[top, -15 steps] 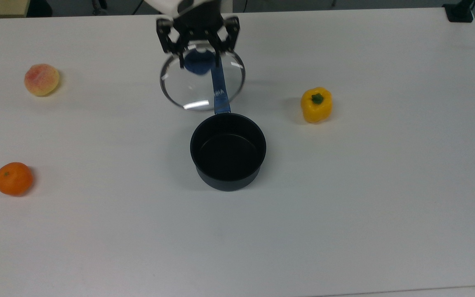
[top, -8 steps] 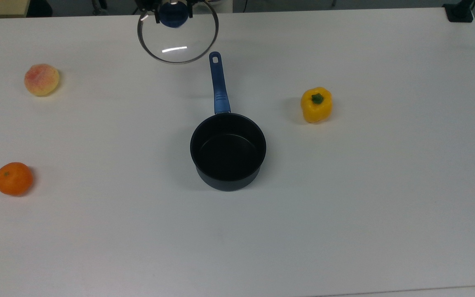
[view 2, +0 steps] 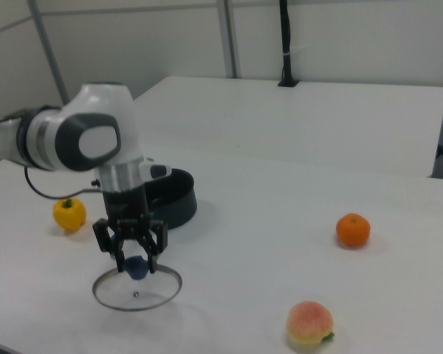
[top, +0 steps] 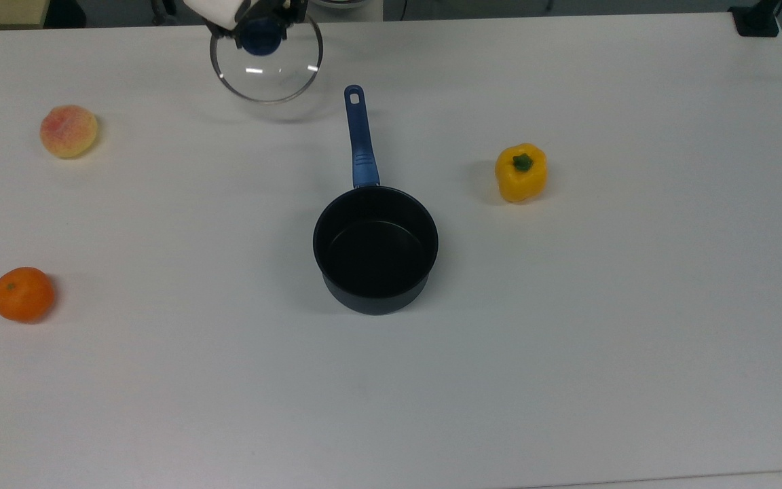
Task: Open lid
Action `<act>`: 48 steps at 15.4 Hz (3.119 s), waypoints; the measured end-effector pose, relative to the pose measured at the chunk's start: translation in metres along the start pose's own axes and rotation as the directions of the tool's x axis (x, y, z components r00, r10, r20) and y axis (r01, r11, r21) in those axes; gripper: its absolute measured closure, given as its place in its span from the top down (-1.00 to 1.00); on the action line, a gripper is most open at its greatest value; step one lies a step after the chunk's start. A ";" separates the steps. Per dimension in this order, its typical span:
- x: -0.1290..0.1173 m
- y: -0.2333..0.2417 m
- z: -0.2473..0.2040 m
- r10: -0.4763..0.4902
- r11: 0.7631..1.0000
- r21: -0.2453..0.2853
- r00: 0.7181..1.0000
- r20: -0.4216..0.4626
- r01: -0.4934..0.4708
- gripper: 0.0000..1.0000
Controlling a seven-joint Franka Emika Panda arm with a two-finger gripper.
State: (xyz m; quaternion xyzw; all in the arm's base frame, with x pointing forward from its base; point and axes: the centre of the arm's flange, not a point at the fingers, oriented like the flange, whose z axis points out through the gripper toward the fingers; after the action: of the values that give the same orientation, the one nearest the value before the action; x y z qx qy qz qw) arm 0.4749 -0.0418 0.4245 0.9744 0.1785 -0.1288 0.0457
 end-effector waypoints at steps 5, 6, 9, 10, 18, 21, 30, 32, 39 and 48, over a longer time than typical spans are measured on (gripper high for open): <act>0.021 -0.012 0.049 0.084 0.995 -0.045 0.981 -0.177 -0.093 0.31; 0.027 -0.016 0.052 0.098 0.993 -0.048 0.974 -0.203 -0.110 0.31; 0.044 -0.032 0.064 0.102 0.992 -0.054 0.967 -0.233 -0.118 0.31; 0.049 -0.036 0.068 0.106 0.991 -0.054 0.967 -0.233 -0.122 0.31; 0.051 -0.037 0.068 0.115 0.990 -0.053 0.963 -0.243 -0.131 0.98; 0.050 -0.033 0.060 0.128 0.988 -0.051 0.963 -0.235 -0.144 1.00; 0.036 0.002 -0.097 0.243 0.968 0.010 0.925 -0.291 -0.251 1.00; 0.027 0.002 -0.141 0.268 0.963 0.063 0.915 -0.302 -0.261 1.00; 0.009 -0.022 -0.222 0.408 0.907 0.239 0.862 -0.300 -0.346 1.00; 0.030 -0.042 -0.223 0.367 0.928 0.193 0.872 -0.324 -0.319 1.00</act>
State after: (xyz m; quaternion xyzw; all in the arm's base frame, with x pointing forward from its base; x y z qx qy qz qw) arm 0.5390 0.0377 0.6299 0.9984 -0.0010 0.0476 -0.0301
